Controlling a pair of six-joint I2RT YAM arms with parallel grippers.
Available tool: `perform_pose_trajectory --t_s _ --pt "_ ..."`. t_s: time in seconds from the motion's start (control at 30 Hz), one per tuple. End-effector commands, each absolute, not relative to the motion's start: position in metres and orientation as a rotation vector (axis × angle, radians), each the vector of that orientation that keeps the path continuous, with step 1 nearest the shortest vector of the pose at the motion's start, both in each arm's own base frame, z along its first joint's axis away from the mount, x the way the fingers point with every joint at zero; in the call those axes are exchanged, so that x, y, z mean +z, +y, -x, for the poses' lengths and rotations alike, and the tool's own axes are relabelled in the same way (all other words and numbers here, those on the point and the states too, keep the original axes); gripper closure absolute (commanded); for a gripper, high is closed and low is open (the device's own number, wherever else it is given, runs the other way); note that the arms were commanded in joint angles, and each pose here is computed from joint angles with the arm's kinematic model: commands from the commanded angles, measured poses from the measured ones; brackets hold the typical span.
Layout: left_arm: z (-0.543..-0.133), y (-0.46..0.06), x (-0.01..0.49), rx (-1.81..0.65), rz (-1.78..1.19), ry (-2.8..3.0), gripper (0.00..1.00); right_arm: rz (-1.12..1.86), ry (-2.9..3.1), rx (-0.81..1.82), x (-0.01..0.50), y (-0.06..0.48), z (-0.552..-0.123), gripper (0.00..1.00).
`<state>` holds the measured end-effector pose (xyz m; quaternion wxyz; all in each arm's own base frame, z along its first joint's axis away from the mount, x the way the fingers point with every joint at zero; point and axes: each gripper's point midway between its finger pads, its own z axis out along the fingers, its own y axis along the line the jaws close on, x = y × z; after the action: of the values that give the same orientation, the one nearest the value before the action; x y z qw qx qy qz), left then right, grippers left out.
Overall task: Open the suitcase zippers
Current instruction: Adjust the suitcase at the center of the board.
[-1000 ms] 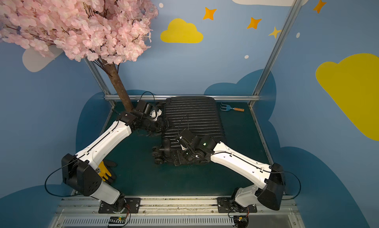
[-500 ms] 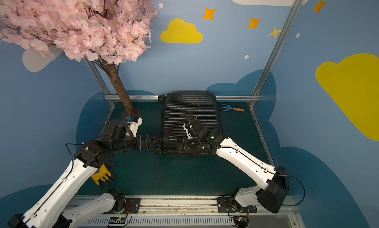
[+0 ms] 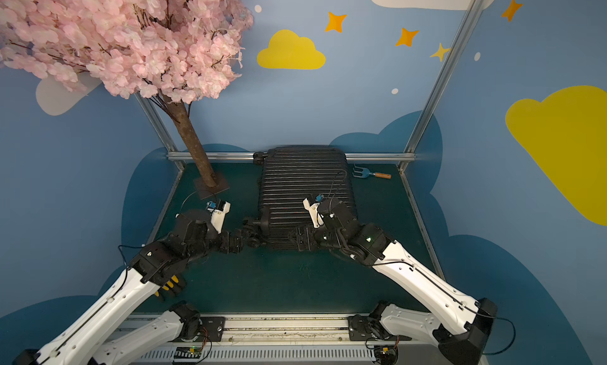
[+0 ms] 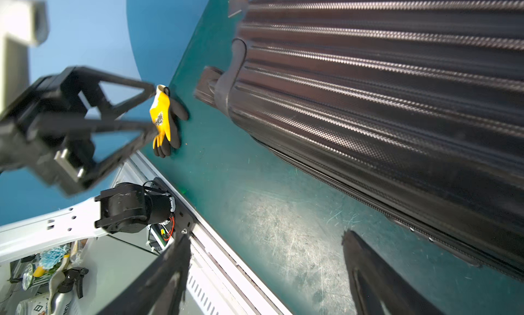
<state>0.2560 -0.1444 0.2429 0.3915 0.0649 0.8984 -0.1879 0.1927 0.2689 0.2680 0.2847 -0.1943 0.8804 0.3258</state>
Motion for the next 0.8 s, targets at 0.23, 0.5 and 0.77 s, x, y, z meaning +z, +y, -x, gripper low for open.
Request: perform_pose_trajectory --t_s 0.23,0.5,0.77 --pt "-0.336 -0.148 0.246 -0.499 -0.077 2.314 0.26 0.510 2.347 0.877 0.273 0.248 -0.176 0.20" --pt "-0.325 -0.165 0.199 -0.610 -0.076 2.454 0.70 0.519 2.361 0.823 0.269 0.236 -0.172 0.20" --pt "-0.277 -0.208 0.194 -0.769 -0.235 2.447 0.78 0.558 2.393 0.810 0.260 0.244 -0.175 0.20"
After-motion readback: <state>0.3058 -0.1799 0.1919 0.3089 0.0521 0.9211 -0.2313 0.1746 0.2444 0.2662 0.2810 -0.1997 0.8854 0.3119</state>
